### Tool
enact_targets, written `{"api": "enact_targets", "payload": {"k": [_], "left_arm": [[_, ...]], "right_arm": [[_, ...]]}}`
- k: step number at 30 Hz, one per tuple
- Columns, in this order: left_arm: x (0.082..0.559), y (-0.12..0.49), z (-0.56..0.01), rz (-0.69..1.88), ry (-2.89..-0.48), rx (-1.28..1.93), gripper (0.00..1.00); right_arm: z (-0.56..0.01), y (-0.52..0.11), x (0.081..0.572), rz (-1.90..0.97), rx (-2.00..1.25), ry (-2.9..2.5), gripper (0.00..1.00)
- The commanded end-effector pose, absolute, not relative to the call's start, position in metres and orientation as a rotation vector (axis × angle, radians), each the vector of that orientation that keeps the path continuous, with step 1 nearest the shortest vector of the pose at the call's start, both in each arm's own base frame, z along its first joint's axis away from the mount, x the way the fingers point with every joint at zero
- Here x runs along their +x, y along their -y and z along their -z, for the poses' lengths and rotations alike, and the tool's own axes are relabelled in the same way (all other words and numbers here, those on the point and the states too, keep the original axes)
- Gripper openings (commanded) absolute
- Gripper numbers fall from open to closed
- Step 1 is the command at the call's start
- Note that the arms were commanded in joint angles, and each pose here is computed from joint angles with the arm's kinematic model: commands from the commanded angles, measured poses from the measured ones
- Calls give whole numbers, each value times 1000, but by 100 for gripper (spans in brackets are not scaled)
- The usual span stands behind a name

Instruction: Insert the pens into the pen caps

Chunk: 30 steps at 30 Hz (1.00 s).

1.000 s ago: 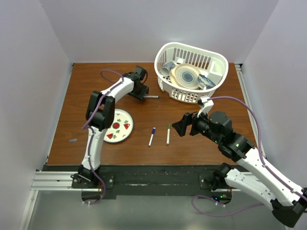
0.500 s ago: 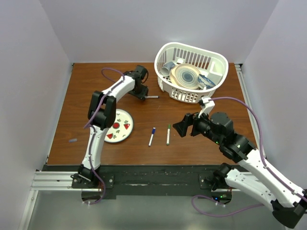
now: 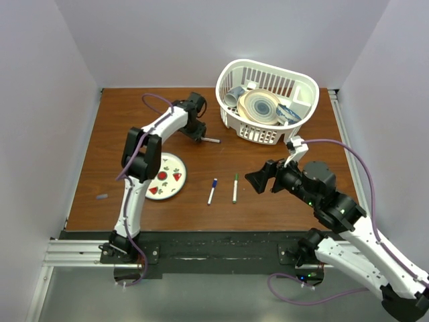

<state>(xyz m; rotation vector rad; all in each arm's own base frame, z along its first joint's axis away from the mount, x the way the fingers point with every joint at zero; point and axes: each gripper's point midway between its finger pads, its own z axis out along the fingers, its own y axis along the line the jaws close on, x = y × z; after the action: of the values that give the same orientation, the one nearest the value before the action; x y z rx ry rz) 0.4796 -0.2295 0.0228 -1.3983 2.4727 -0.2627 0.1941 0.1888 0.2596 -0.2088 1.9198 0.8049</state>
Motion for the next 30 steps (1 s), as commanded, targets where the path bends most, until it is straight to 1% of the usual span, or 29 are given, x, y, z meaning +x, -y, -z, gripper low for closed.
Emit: {"api": "enact_targets", "payload": {"k": [1, 2, 3, 5, 10, 13, 15, 16, 18, 19, 21, 22, 24, 25, 26, 27, 28, 30], "left_arm": [[438, 208, 0, 77, -2572, -1306, 26], [438, 210, -9, 114, -2557, -1284, 20], [424, 205, 2, 92, -2580, -1268, 18], [427, 215, -11, 180, -2545, -1187, 14], [407, 227, -4, 139, -2619, -1042, 15], [398, 232, 3, 128, -2656, -977, 17], [390, 232, 9, 130, -2672, -953, 12], [392, 235, 7, 163, -2660, -929, 0], [387, 236, 0, 212, -2655, -901, 0], [394, 240, -17, 278, -2617, -857, 0], [393, 245, -30, 355, -2601, -787, 0], [402, 251, -56, 443, -2539, -705, 0], [397, 257, -71, 533, -2519, -616, 0], [406, 265, -99, 626, -2436, -504, 0], [399, 277, -111, 734, -2430, -413, 0], [391, 280, -112, 786, -2422, -347, 0], [394, 287, -135, 858, -2339, -249, 0], [379, 294, -141, 942, -2332, -152, 0]], "right_arm": [[-285, -186, 191, -842, -176, -1864, 93], [-285, -186, 190, -848, -176, -1865, 92], [-284, -187, 189, -853, -175, -1870, 92], [-285, -189, 188, -872, -174, -1862, 92], [-285, -198, 187, -922, -183, -1874, 92], [-281, -202, 185, -944, -188, -1887, 92], [-273, -205, 187, -953, -186, -1893, 92], [-270, -206, 188, -954, -183, -1897, 92], [-263, -212, 190, -967, -195, -1904, 93], [-256, -217, 189, -978, -219, -1928, 93], [-253, -223, 190, -991, -249, -1941, 93], [-244, -231, 187, -1016, -287, -1982, 93], [-238, -241, 186, -1057, -323, -1992, 92], [-233, -244, 187, -1067, -331, -2003, 91], [-229, -252, 188, -1091, -352, -2003, 89], [-224, -254, 189, -1096, -354, -2016, 89], [-220, -257, 190, -1103, -356, -2026, 88], [-214, -264, 195, -1119, -366, -2038, 85]]}}
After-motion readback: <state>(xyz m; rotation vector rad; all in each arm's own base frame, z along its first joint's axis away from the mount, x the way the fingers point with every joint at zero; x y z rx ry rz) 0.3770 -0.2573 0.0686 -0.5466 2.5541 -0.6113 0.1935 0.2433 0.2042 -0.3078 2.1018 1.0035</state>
